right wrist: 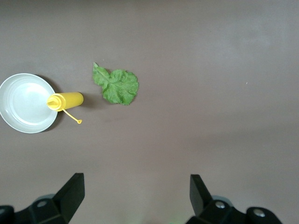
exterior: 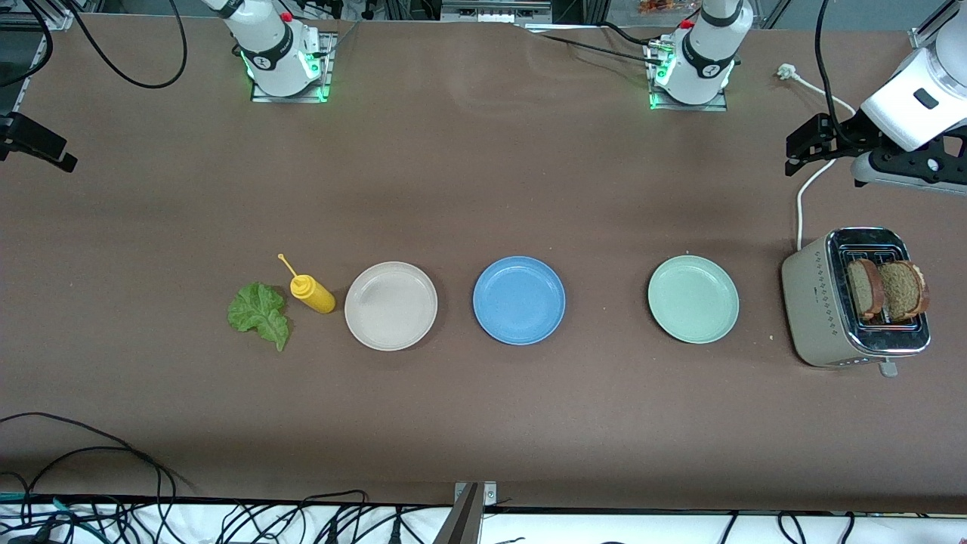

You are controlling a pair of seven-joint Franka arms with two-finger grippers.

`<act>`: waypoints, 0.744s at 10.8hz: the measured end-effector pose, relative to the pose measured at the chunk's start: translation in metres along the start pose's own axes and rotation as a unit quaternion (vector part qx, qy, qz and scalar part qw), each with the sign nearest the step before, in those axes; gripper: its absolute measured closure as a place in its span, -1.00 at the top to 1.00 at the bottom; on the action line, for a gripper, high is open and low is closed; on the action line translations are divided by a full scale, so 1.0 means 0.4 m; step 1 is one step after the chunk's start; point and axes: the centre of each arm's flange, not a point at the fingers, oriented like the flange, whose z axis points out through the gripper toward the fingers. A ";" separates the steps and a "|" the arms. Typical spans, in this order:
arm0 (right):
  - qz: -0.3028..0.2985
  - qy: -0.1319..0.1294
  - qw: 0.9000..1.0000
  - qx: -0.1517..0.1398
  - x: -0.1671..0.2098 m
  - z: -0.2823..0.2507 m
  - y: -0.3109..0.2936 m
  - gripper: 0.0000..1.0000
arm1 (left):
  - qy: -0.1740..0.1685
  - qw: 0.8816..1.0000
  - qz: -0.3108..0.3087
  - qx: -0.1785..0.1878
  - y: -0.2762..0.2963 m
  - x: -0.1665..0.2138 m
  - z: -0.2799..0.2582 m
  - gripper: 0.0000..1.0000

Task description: Make sandwich in blue plate with both arms

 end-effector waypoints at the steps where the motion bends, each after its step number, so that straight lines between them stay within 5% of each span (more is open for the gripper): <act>1: 0.000 0.000 1.000 0.000 0.000 0.000 0.000 1.00 | -0.002 1.000 0.000 0.000 0.000 0.000 0.002 1.00; 8: 0.000 0.000 1.000 0.000 0.000 0.000 0.000 1.00 | -0.018 1.000 -0.013 -0.002 -0.036 0.010 0.031 1.00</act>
